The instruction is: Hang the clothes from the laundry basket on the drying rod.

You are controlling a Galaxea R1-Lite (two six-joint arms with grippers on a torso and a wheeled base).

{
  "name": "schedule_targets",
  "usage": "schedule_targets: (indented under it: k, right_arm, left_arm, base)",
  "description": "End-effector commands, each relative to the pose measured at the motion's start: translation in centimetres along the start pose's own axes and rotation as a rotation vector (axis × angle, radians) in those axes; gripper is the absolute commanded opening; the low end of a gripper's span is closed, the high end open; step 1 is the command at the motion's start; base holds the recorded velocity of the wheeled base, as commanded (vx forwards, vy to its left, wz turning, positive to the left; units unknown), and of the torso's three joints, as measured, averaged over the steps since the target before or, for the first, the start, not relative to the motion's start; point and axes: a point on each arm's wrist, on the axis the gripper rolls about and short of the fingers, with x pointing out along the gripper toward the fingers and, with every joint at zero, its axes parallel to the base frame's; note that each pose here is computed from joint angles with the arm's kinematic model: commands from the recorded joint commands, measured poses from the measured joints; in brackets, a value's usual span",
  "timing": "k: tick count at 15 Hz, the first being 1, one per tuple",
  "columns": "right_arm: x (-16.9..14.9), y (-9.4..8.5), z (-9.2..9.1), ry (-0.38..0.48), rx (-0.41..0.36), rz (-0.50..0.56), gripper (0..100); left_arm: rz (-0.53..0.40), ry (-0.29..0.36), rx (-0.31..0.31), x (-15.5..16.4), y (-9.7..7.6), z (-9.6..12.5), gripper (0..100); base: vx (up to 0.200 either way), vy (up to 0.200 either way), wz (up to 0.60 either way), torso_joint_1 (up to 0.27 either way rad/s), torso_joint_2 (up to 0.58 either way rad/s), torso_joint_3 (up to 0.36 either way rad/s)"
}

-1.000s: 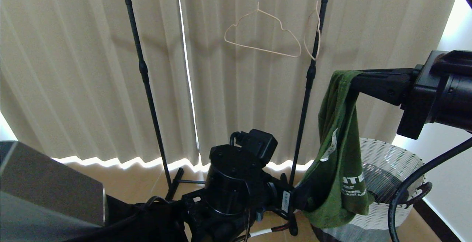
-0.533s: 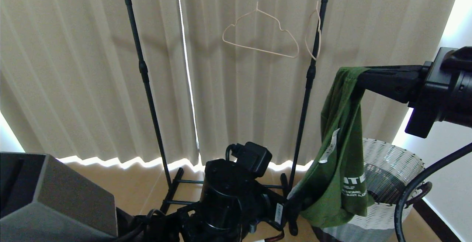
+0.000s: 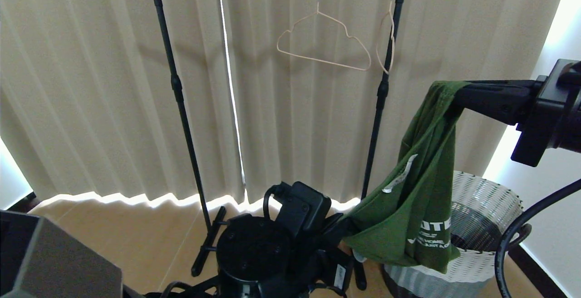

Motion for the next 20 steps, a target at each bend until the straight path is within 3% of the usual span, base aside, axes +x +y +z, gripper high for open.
schedule_targets:
  k: [1, 3, 4, 5, 7, 8, 11, 13, 16, 17, 20]
  right_arm:
    - [-0.6, -0.3, 0.3, -0.017, 0.002, -0.016, 0]
    - [-1.4, -0.4, 0.8, -0.045, -0.009, -0.018, 0]
    - [-1.5, -0.4, 0.9, -0.052, -0.013, -0.019, 0]
    - [-1.9, -0.4, 1.2, -0.069, -0.024, -0.021, 0]
    - [-2.6, -0.4, 1.7, -0.095, -0.043, -0.024, 0]
    - [-2.9, -0.5, 2.0, -0.108, -0.043, -0.027, 0]
    - [-2.8, -0.7, 2.0, -0.109, -0.043, -0.037, 0]
    - [-2.4, -0.9, 2.0, -0.099, -0.042, -0.048, 0]
    - [-1.8, -1.5, 2.2, -0.094, -0.04, -0.078, 0]
    - [-1.4, -1.6, 2.0, -0.081, -0.039, -0.084, 0]
    - [-1.1, -1.7, 1.6, -0.063, -0.039, -0.09, 0]
  left_arm:
    - [-0.004, -0.045, -0.009, -2.9, 0.4, 3.7, 0]
    - [0.006, -0.078, -0.022, -6.5, 1.2, 9.6, 0]
    - [0.013, -0.086, -0.024, -7.1, 1.4, 10.8, 0]
    - [0.038, -0.119, -0.034, -8.8, 2.3, 14.4, 0]
    - [0.096, -0.128, -0.04, -10.6, 3.8, 18.1, 0]
    - [0.13, -0.097, -0.031, -11.4, 4.5, 19.2, 0]
    - [0.237, 0.025, 0.018, -13.0, 6.8, 21.8, 0]
    - [0.262, 0.01, 0.019, -13.5, 7.2, 23.1, 0]
    - [0.26, -0.007, 0.038, -13.7, 7.2, 23.1, 0]
    - [0.258, -0.041, 0.064, -14.2, 7.2, 23.4, 0]
    - [0.259, 0.017, 0.071, -14.3, 7.2, 22.9, 0]
  base:
    - [0.0, 0.0, 0.0, 0.0, 0.0, 0.0]
    - [0.0, 0.0, 0.0, 0.0, 0.0, 0.0]
    - [0.0, 0.0, 0.0, 0.0, 0.0, 0.0]
    - [0.0, 0.0, 0.0, 0.0, 0.0, 0.0]
    - [0.0, 0.0, 0.0, 0.0, 0.0, 0.0]
    - [0.0, 0.0, 0.0, 0.0, 0.0, 0.0]
    - [0.0, 0.0, 0.0, 0.0, 0.0, 0.0]
    - [0.0, 0.0, 0.0, 0.0, 0.0, 0.0]
    - [0.0, 0.0, 0.0, 0.0, 0.0, 0.0]
    - [0.0, 0.0, 0.0, 0.0, 0.0, 0.0]
    - [0.0, 0.0, 0.0, 0.0, 0.0, 0.0]
